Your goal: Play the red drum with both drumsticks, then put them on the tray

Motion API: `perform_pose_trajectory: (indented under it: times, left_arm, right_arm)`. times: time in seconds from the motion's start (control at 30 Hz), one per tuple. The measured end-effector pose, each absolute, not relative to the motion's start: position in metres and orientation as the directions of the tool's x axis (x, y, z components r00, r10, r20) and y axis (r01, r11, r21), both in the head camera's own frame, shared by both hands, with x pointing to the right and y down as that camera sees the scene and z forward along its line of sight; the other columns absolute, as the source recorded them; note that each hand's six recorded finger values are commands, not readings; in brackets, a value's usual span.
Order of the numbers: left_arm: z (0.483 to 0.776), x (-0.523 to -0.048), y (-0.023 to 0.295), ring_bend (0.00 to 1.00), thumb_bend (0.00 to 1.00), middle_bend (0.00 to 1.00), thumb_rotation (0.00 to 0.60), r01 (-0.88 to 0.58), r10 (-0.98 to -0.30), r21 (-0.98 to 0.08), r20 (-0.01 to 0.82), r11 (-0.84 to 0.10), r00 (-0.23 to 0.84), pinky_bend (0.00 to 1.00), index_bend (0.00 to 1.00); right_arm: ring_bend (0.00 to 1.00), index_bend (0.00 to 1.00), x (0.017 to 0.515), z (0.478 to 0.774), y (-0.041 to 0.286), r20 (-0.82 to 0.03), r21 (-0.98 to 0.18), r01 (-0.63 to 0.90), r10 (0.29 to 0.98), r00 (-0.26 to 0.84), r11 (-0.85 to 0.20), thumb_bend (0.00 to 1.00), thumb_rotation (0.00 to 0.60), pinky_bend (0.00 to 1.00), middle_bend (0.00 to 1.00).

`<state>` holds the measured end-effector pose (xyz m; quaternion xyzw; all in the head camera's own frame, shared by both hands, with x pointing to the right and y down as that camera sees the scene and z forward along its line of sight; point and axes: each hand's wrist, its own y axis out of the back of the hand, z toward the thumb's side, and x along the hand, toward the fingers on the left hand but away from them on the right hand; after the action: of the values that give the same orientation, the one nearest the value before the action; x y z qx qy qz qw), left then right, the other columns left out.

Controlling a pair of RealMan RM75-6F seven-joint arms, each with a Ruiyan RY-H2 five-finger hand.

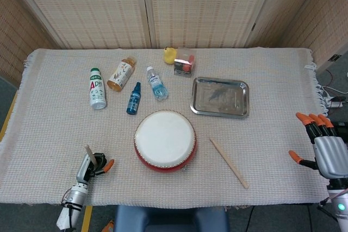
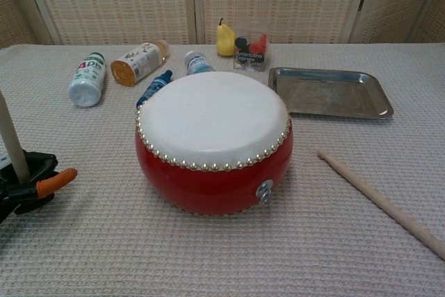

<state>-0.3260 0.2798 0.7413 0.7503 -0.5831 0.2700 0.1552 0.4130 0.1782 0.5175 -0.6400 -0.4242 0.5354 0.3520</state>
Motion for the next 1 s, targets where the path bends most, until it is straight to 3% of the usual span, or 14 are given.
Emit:
perform_pose_trajectory:
  times: [0.13, 0.47, 0.8, 1.0]
  left_arm:
    - [0.741, -0.328, 0.278, 1.0, 0.43, 1.0, 0.6, -0.961, -0.8, -0.097, 0.58, -0.258, 0.156, 1.0, 1.0]
    - [0.733, -0.333, 0.272, 1.0, 0.54, 1.0, 0.6, -0.945, -0.815, -0.144, 0.555, -0.293, 0.168, 1.0, 1.0]
    - [0.695, -0.359, 0.242, 1.0, 0.55, 1.0, 0.6, -0.752, -0.856, -0.481, 0.471, -0.45, 0.211, 1.0, 1.0]
    - [0.665, -0.375, 0.219, 1.0, 0.55, 1.0, 0.6, -0.567, -0.891, -0.692, 0.401, -0.446, 0.213, 1.0, 1.0]
  right_arm:
    - [0.01, 0.11, 0.412, 0.517, 0.178, -0.383, -0.906, 0.166, 0.921, 0.069, -0.39, 0.11, 0.6, 0.08, 0.14]
    - [0.01, 0.11, 0.412, 0.519, 0.18, -0.394, -0.901, 0.169, 0.917, 0.07, -0.4, 0.11, 0.6, 0.1, 0.14]
    - [0.02, 0.12, 0.409, 0.544, 0.191, -0.524, -0.825, 0.201, 0.848, 0.078, -0.528, 0.11, 0.6, 0.15, 0.14]
    - [0.02, 0.12, 0.391, 0.569, 0.203, -0.605, -0.754, 0.226, 0.786, 0.128, -0.617, 0.11, 0.6, 0.15, 0.14]
